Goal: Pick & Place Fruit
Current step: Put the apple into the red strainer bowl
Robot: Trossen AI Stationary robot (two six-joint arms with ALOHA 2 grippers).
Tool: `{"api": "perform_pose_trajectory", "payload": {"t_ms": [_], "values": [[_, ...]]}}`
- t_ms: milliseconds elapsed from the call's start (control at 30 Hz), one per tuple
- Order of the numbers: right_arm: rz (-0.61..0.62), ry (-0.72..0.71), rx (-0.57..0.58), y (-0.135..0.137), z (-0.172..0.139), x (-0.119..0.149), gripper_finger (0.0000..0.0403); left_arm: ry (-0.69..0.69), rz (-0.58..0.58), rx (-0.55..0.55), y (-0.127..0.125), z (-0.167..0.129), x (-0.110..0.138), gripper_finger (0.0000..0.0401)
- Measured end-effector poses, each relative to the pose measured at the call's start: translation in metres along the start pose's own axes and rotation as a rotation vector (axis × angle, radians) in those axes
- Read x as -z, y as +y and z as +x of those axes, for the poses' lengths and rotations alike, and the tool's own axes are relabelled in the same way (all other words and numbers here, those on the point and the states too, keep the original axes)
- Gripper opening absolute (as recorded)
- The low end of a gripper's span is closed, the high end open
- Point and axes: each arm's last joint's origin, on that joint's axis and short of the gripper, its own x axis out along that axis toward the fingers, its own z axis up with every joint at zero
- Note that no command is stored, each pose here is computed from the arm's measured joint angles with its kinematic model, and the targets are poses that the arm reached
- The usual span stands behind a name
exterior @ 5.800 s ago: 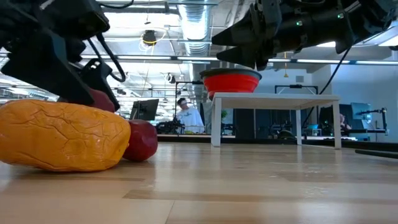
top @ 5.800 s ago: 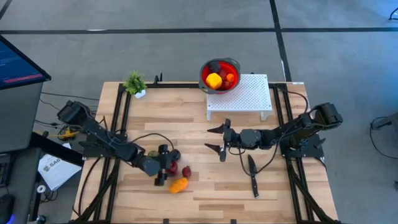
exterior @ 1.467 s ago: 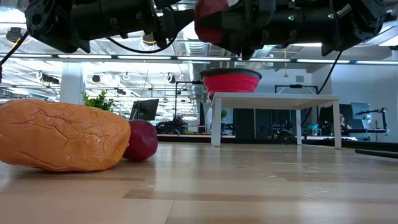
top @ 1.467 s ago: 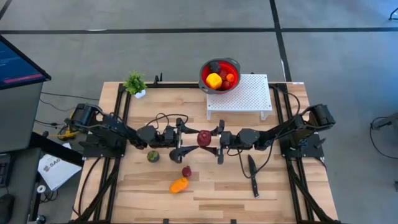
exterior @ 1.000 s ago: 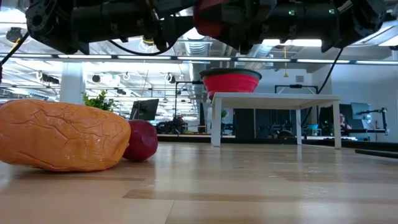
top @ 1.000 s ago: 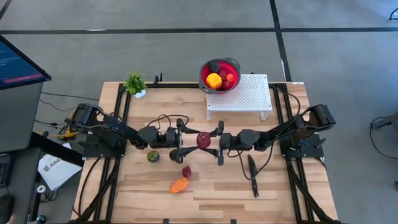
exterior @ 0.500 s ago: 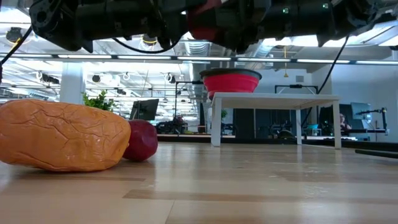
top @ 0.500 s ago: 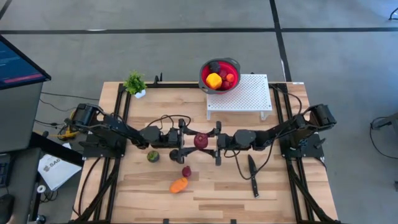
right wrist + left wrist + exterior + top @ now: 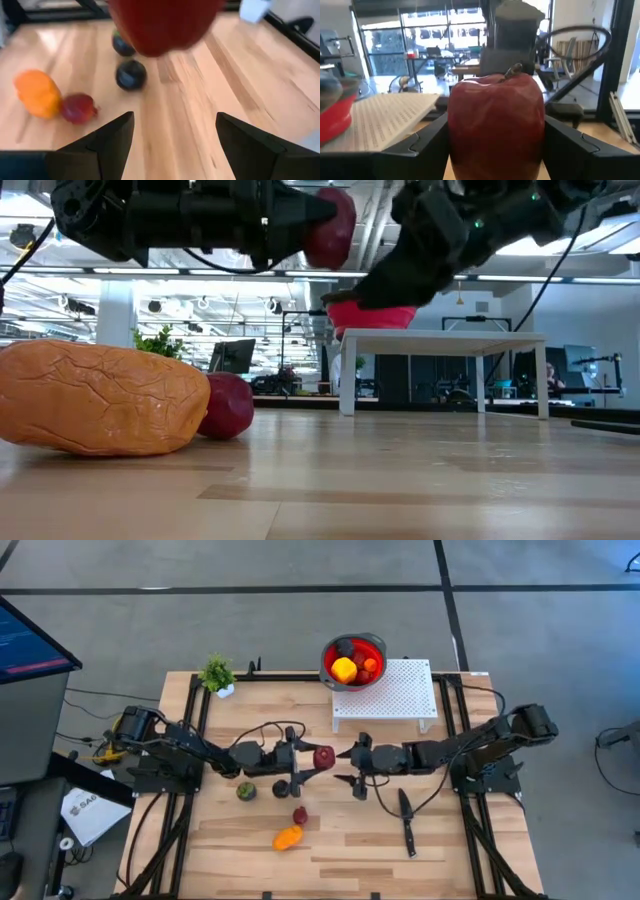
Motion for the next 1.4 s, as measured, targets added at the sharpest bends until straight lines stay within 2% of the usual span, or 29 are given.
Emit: {"api": "perform_pose_trajectory", "payload": {"t_ms": [200, 333, 533, 633, 767, 1033, 1133, 1233, 1400], "values": [[-0.097, -0.114, 0.089, 0.013, -0.029, -0.018, 0.0276, 0.030, 0.007, 0.011, -0.001, 0.000, 0.003, 0.0253], [-0.084, -0.190, 0.080, 0.012, -0.042, -0.030, 0.0276, 0.028, 0.008, 0.051, -0.002, 0.000, 0.003, 0.0256], [-0.114, -0.298, -0.070, 0.009, -0.046, -0.044, 0.0276, 0.028, 0.007, 0.054, -0.002, 0.000, 0.004, 0.0256], [-0.105, -0.332, -0.096, 0.005, -0.039, -0.046, 0.0276, 0.029, 0.007, 0.055, -0.002, 0.000, 0.004, 0.0258], [-0.113, -0.338, -0.072, 0.000, -0.025, -0.043, 0.0281, 0.029, 0.007, 0.058, -0.002, -0.001, 0.004, 0.0258], [-0.102, -0.332, -0.125, -0.005, -0.001, -0.044, 0.0341, 0.032, 0.009, 0.059, -0.002, -0.001, 0.004, 0.0260], [-0.109, -0.335, -0.120, -0.004, 0.004, -0.048, 0.0346, 0.030, 0.008, 0.060, -0.002, -0.001, 0.004, 0.0261], [-0.111, -0.341, -0.118, -0.003, 0.005, -0.052, 0.0324, 0.031, 0.005, 0.060, -0.002, -0.001, 0.004, 0.0261], [-0.112, -0.330, -0.119, -0.003, 0.004, -0.053, 0.0247, 0.035, 0.006, 0.061, -0.002, -0.001, 0.005, 0.0267]]}}
